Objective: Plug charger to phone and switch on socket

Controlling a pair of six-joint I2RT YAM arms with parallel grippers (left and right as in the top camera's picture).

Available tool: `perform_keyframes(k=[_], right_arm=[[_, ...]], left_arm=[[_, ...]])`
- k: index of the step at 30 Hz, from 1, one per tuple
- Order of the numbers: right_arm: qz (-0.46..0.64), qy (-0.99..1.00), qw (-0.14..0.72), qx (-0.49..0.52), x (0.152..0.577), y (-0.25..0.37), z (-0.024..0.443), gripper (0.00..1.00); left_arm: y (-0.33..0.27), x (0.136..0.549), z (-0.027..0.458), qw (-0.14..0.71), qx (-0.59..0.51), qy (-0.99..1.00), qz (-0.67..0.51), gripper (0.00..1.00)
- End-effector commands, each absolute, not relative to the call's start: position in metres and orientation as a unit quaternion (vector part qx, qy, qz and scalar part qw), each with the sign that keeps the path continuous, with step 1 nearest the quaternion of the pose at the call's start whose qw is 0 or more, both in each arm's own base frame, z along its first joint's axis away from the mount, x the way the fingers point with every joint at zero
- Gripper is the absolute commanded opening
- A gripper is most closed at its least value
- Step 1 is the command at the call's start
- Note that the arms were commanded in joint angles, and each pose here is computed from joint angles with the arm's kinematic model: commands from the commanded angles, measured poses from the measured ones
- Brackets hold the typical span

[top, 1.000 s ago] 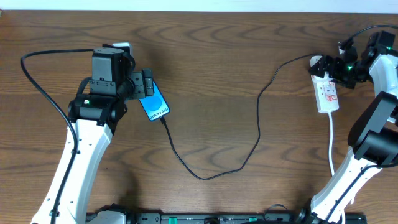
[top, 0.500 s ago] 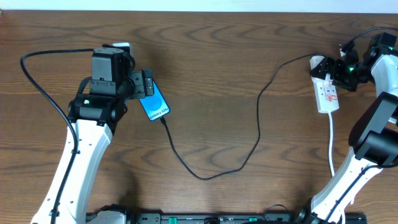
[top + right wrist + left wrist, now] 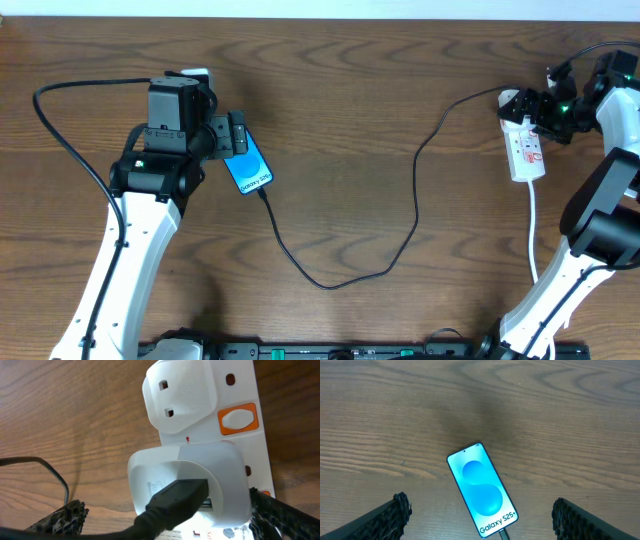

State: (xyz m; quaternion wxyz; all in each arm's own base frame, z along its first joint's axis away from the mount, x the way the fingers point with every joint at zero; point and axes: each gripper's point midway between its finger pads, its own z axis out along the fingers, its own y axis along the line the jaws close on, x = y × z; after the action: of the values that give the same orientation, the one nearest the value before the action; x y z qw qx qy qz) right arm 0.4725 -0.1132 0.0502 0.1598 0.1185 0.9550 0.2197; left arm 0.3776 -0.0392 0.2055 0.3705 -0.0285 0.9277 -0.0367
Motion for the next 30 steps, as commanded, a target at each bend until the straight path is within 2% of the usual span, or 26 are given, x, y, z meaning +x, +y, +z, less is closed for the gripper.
perform_keyframes(k=[1,30], right_arm=[[0.249,0.951,0.144,0.114,0.475,-0.087,0.047,0.99],[0.257,0.952,0.117,0.114,0.468,-0.067,0.037,0.99]], left_arm=[[-0.035,0.38,0.207,0.372,-0.027,0.928,-0.027,0.92],[-0.035,0.38,0.207,0.372,-0.027,0.928,-0.027,0.92]])
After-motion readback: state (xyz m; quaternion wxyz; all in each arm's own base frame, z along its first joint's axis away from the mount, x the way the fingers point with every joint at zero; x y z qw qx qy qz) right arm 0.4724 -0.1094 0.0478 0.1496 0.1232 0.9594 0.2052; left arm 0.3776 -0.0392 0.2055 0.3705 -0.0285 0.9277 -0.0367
